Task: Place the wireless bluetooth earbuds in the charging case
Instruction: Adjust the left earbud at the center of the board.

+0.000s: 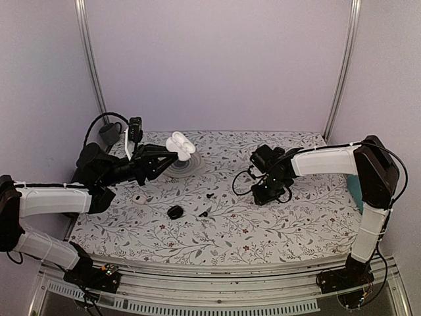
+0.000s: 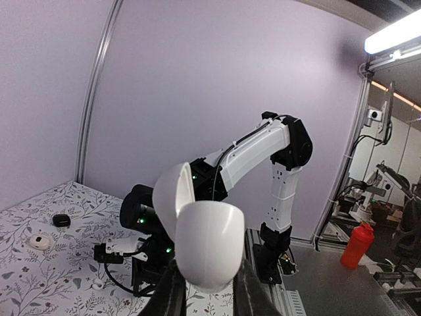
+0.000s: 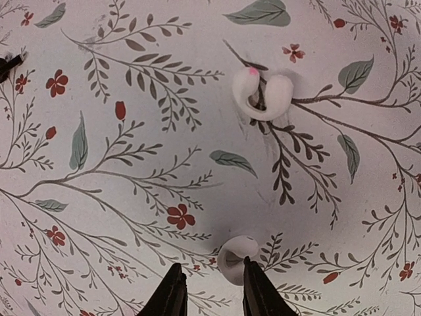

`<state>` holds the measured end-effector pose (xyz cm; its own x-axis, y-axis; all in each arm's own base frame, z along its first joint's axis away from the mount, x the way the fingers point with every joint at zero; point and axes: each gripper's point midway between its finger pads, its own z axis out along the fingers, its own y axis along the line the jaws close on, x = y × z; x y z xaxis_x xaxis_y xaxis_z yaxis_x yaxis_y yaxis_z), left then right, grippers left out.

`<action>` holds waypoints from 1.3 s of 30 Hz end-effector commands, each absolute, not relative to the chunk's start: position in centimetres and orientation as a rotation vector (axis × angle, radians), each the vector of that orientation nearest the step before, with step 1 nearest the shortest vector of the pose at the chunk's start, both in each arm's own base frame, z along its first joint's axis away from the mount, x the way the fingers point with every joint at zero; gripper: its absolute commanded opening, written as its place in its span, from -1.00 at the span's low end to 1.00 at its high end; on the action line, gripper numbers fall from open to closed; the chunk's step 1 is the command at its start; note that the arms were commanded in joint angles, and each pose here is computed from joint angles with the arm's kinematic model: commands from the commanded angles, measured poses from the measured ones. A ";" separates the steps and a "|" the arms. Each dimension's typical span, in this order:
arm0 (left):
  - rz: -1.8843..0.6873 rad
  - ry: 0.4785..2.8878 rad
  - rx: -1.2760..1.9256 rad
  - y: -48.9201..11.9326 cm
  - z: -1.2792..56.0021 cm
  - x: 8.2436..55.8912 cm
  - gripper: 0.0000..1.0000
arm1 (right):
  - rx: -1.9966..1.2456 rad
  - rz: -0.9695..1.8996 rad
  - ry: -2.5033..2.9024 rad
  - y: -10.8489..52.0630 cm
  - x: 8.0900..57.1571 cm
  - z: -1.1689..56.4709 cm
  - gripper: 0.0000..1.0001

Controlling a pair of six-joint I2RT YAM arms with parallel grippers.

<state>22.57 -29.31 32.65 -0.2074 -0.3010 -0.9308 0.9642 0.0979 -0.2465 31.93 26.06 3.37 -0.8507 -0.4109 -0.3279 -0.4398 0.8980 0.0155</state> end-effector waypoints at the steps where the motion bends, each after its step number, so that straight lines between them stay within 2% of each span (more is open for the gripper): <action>1: -1.383 1.187 0.768 -28.8 33.0 22.6 -1.00 | -0.627 0.109 2.763 25.9 31.7 2.5 -0.38; 39: -1.383 1.185 0.772 -28.8 33.1 22.6 -1.00 | -0.603 0.054 2.793 24.8 31.8 0.9 -0.39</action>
